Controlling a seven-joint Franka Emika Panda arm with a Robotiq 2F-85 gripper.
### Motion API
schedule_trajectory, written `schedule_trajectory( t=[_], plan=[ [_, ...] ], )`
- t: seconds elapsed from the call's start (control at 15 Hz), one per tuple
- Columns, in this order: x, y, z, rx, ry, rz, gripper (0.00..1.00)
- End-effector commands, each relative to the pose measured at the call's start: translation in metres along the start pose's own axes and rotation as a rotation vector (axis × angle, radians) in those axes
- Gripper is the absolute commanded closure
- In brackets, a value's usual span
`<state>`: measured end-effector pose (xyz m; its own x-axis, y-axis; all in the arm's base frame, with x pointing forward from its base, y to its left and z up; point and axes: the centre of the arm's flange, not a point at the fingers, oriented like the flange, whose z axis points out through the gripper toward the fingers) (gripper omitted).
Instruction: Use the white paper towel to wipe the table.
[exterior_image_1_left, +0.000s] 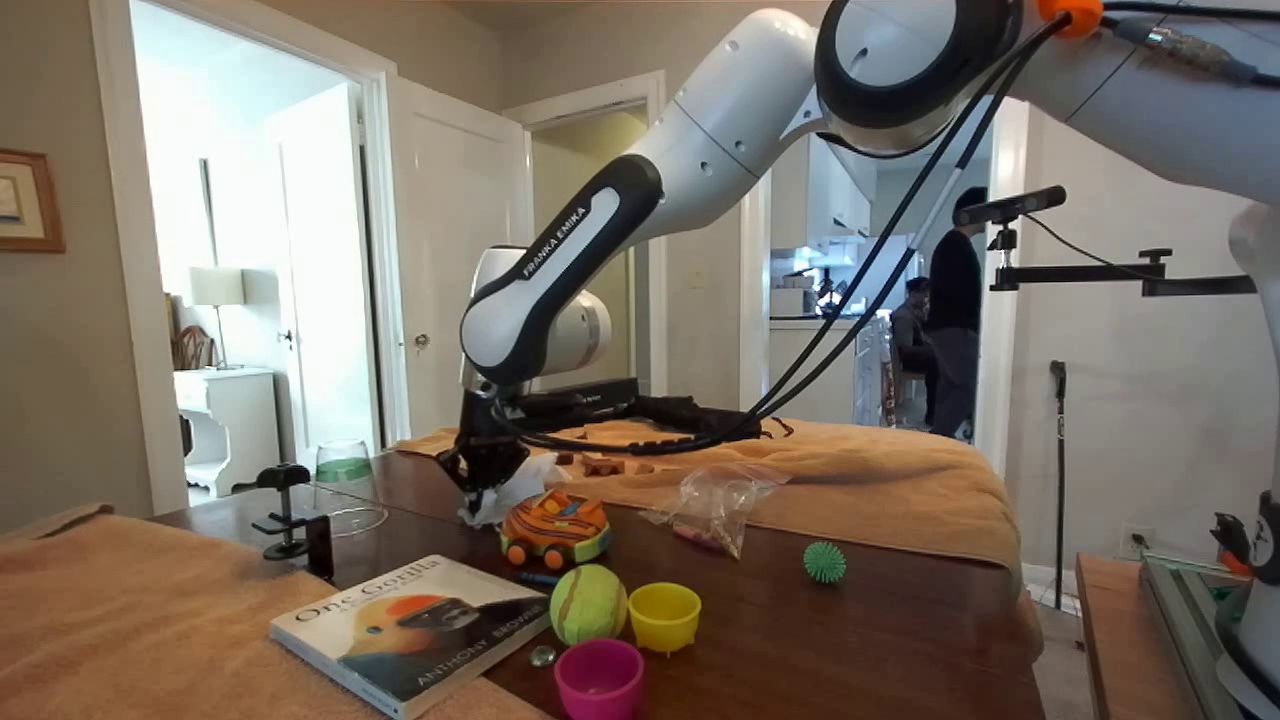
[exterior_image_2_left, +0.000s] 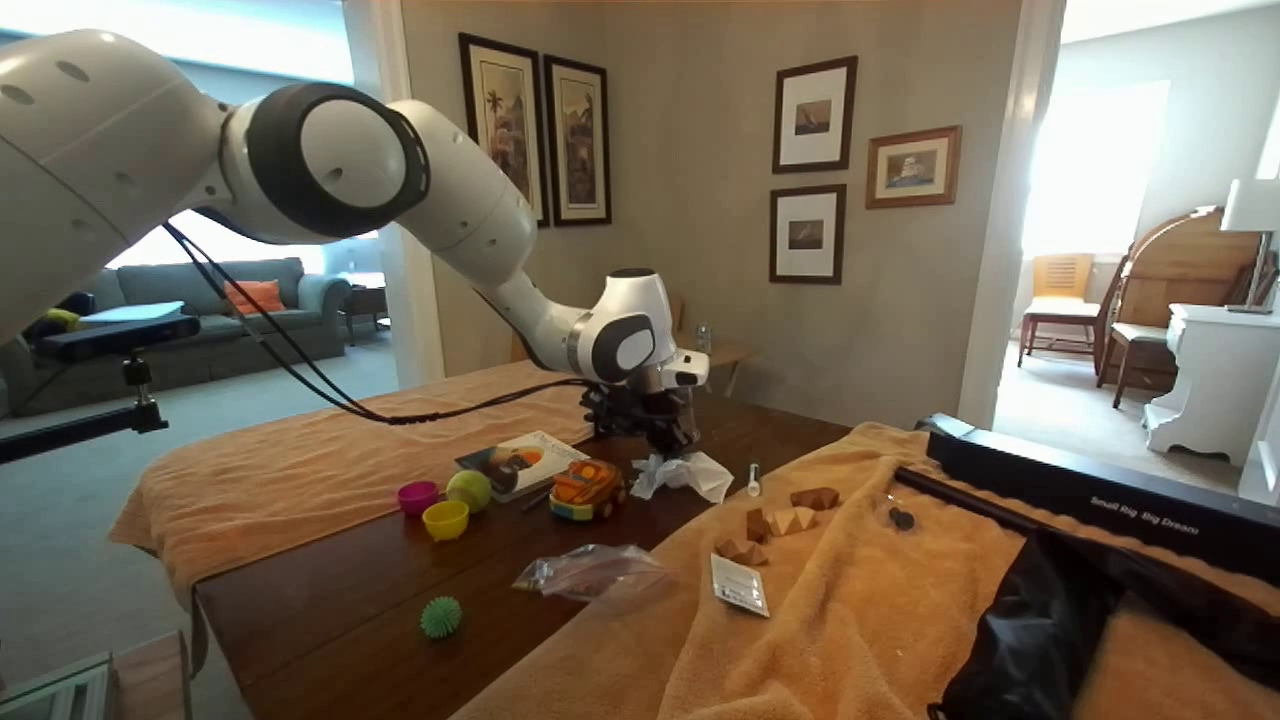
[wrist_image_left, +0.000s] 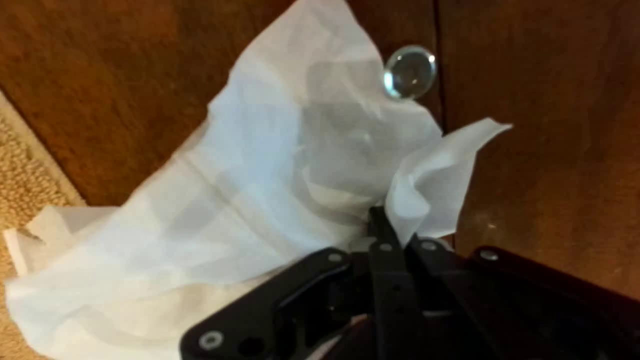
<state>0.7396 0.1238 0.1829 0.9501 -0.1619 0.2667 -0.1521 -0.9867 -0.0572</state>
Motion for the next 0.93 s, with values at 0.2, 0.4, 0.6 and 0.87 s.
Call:
schedule_trajectory(
  t=[0.2,0.4,0.6,0.87],
  plan=[
    [-0.002,0.018,0.004,-0.02,-0.016,0.065,1.0],
    [0.007,0.046,-0.001,-0.034,0.001,0.128,1.0],
    [0.014,0.069,0.003,-0.06,0.007,0.182,1.0],
    [0.014,0.061,0.014,-0.054,-0.006,0.173,1.0]
  ],
)
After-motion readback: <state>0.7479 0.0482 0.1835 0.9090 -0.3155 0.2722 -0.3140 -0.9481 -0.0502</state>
